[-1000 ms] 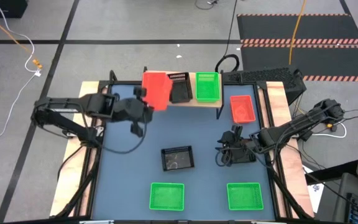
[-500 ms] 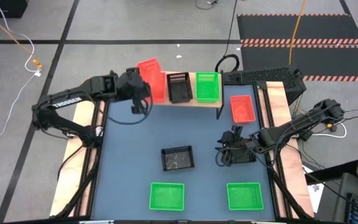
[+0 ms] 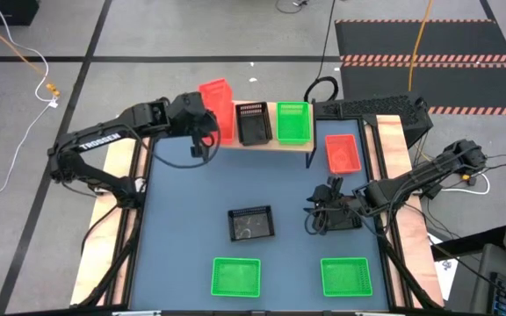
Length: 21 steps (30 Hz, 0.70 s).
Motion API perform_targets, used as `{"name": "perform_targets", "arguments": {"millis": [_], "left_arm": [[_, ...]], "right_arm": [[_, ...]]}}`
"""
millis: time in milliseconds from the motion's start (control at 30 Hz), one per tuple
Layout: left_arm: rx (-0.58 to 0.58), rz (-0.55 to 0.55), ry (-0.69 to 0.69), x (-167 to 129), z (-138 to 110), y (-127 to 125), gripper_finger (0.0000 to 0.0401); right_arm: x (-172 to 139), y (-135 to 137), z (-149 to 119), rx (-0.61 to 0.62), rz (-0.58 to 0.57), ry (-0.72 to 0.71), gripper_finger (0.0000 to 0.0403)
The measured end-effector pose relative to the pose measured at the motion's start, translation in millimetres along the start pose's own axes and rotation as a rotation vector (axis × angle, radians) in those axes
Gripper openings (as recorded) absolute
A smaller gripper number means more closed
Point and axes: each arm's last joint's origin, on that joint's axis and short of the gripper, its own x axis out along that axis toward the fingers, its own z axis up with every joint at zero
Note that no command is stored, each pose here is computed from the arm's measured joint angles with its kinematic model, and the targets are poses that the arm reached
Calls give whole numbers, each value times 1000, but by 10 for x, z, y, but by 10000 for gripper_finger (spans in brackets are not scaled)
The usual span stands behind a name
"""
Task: Stack baskets on shelf by color
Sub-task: Stack the left orange bin on the other orange bin on the shelf, then stack the left black bin on the other black bin on the shelf
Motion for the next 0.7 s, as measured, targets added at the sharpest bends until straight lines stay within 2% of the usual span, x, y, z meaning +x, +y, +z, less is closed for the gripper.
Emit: {"name": "perform_targets", "arguments": {"millis": [200, 700], "left_arm": [[2, -23, 35, 111, 4, -16, 45], [3, -33, 67, 214, 1, -14, 46]], "right_arm": [[0, 0, 0, -2, 0, 0, 157], [0, 0, -1, -17, 0, 1, 157]]}}
